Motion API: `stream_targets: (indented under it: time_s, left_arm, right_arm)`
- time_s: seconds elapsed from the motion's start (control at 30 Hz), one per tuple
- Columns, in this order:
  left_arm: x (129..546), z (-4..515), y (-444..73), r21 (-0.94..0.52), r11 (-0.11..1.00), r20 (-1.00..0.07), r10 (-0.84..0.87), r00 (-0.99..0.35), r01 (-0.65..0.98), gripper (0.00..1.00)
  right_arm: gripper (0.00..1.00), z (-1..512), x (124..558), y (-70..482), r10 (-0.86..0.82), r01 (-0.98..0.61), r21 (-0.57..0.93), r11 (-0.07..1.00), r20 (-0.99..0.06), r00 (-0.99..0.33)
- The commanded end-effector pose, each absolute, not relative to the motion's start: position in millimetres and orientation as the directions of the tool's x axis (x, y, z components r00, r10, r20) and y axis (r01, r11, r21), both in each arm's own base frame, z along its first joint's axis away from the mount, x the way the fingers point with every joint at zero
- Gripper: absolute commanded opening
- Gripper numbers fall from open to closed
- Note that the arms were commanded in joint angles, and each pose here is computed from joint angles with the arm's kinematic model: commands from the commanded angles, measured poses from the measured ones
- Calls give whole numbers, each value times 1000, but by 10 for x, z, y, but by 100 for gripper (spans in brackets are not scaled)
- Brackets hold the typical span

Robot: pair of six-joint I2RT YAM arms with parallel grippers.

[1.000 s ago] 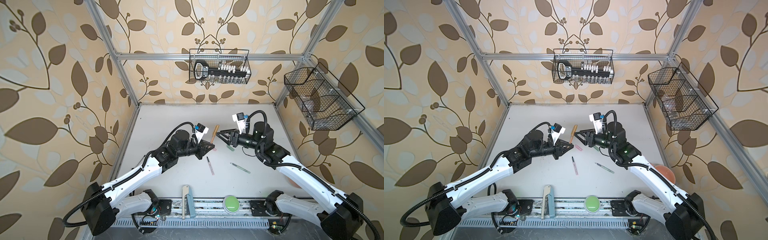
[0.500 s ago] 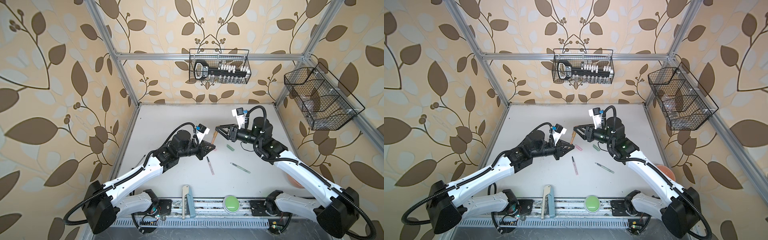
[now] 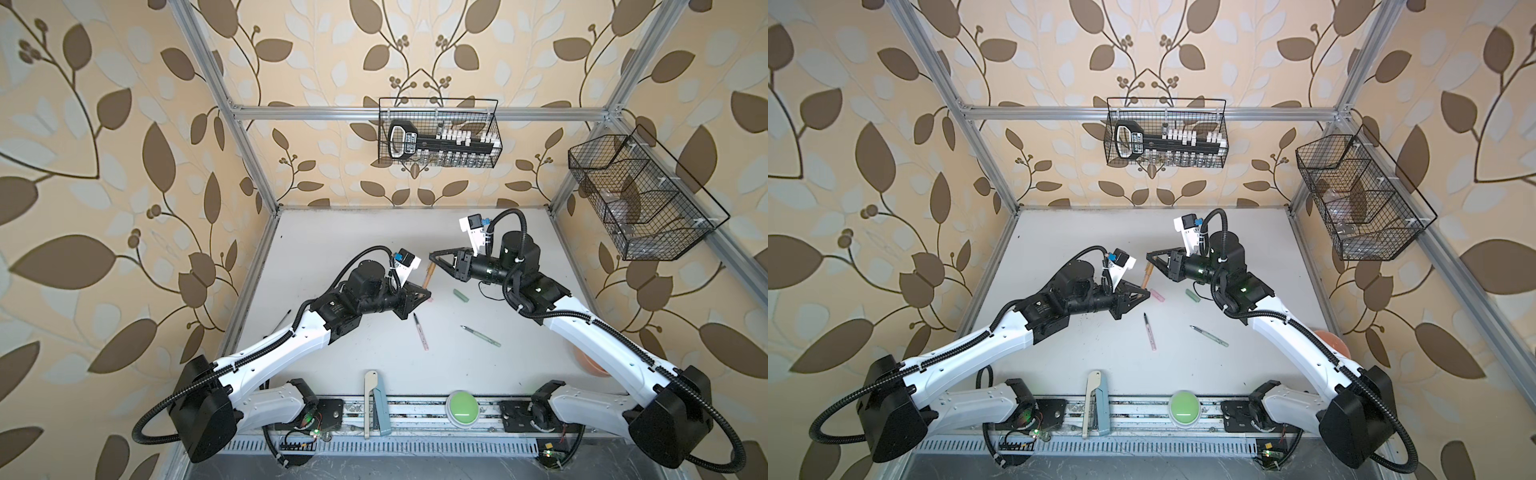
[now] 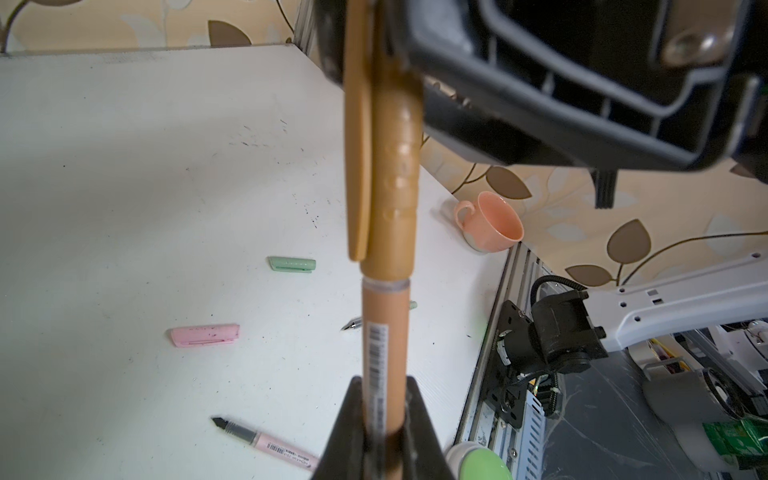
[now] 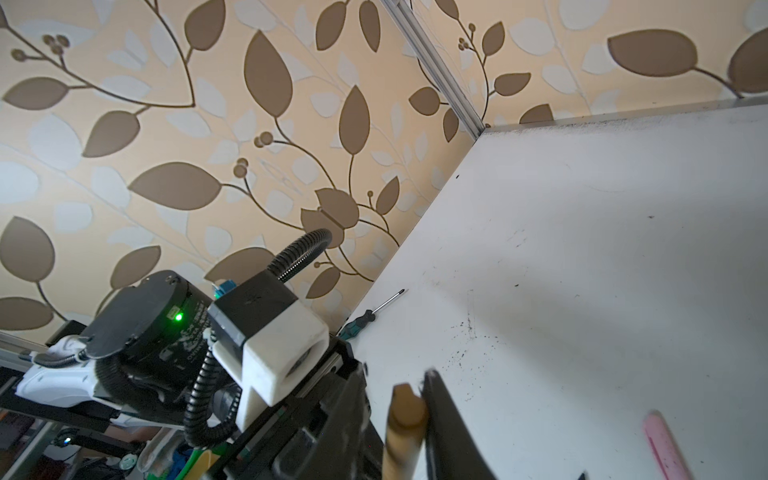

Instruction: Insert the pens into the pen caps

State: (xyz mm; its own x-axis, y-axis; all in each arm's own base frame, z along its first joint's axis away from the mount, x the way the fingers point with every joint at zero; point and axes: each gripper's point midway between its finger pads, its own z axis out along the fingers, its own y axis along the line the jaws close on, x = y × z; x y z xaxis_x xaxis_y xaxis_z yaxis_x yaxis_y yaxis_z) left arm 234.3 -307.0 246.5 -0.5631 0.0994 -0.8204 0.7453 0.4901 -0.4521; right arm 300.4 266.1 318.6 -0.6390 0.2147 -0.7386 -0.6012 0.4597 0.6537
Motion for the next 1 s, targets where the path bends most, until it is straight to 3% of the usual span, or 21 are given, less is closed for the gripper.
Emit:
stream_targets:
  time_s: [0.0,0.2,0.4,0.67,0.97]
  left_arm:
    - [2404,2565,-3099,-427,500,-843,82,-532,754,0]
    - [2481,2895,-3086,-386,509,-884,34,-466,770,0]
    - [2656,3364,-2926,-310,592,-938,-64,-339,744,0]
    - [2707,4023,-2793,-250,601,-966,-209,-153,759,0]
    - [2713,4371,-2659,-227,621,-955,-291,-48,750,0]
  right_arm:
    - [14,3316,2968,2716,207,-636,639,432,-757,-620]
    - [0,3067,2944,2764,174,-607,661,441,-726,-665]
    - [0,2751,2852,2783,159,-569,700,432,-680,-716]
    - [0,2453,2628,2886,156,-520,771,369,-602,-783]
    - [0,2232,2423,2793,219,-463,814,351,-553,-804]
